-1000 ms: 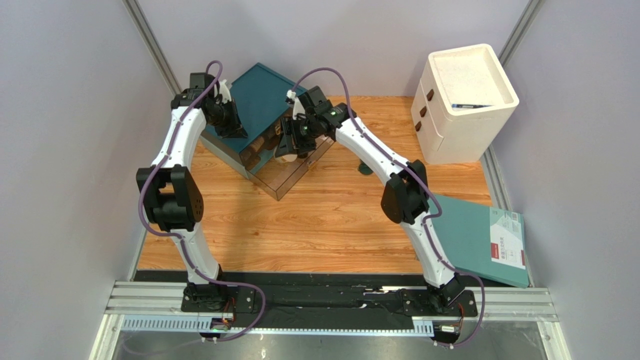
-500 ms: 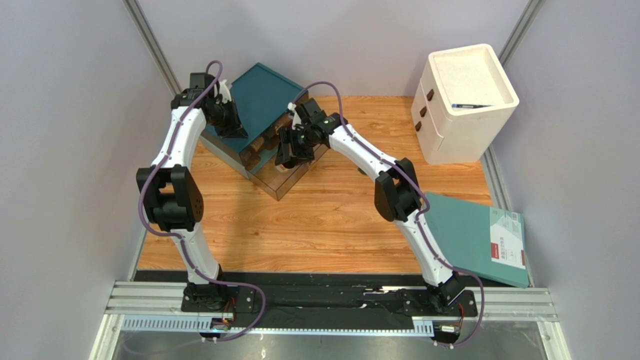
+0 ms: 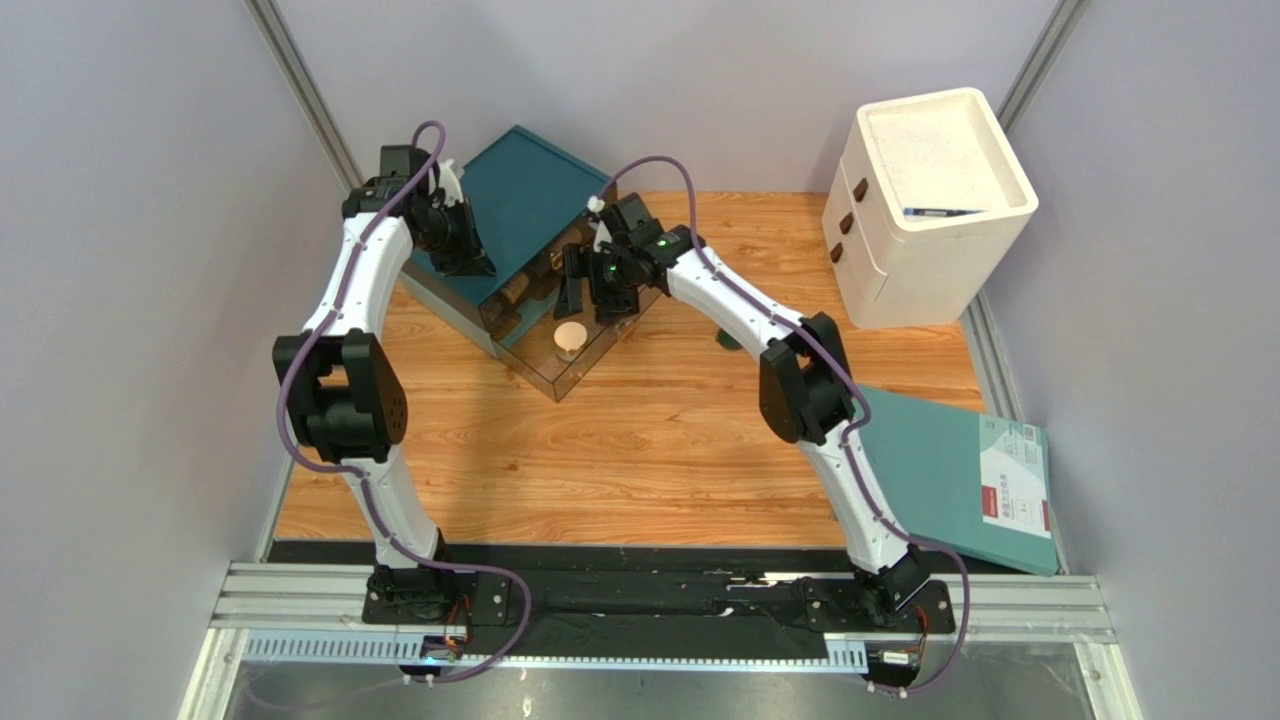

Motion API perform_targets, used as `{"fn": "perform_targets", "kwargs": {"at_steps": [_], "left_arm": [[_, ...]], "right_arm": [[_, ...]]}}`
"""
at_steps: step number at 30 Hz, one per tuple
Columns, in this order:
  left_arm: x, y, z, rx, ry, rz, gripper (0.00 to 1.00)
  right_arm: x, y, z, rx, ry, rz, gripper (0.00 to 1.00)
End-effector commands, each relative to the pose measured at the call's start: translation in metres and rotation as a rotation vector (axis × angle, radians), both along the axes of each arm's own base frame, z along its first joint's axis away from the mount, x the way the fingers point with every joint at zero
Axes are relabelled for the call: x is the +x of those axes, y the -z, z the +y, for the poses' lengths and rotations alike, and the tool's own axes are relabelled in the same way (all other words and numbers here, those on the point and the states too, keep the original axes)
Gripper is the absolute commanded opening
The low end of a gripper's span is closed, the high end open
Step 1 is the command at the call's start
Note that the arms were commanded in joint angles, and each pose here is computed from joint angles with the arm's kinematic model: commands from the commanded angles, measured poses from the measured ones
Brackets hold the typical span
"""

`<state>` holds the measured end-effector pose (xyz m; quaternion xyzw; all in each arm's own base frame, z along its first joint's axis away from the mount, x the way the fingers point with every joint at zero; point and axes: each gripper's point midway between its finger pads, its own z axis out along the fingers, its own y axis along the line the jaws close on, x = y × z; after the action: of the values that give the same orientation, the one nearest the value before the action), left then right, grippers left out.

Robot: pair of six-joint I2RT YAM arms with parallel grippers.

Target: Organize the makeup

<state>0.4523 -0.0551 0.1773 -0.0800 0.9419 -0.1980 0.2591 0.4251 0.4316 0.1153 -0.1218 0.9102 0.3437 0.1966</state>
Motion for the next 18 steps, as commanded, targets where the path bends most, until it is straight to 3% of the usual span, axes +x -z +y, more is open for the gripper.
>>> {"fn": "perform_targets", "kwargs": {"at_steps": [1,5,10,18], "left_arm": [[-0.029,0.050,0.015,0.074,-0.018,0.209,0.00],[-0.028,0.050,0.014,0.072,-0.018,0.209,0.00],[-0.028,0.052,0.015,0.074,-0.018,0.213,0.00],[-0.030,0.051,0.018,0.080,-0.020,0.216,0.00]], "right_arm": [[0.039,-0.077,-0.064,0.003,0.182,-0.177,0.80],[0.051,-0.073,-0.123,-0.104,0.285,-0.212,0.81],[0.057,-0.032,-0.189,-0.255,0.387,-0.136,0.81],[0.047,0.032,-0.225,-0.474,0.400,-0.002,0.80]]}}
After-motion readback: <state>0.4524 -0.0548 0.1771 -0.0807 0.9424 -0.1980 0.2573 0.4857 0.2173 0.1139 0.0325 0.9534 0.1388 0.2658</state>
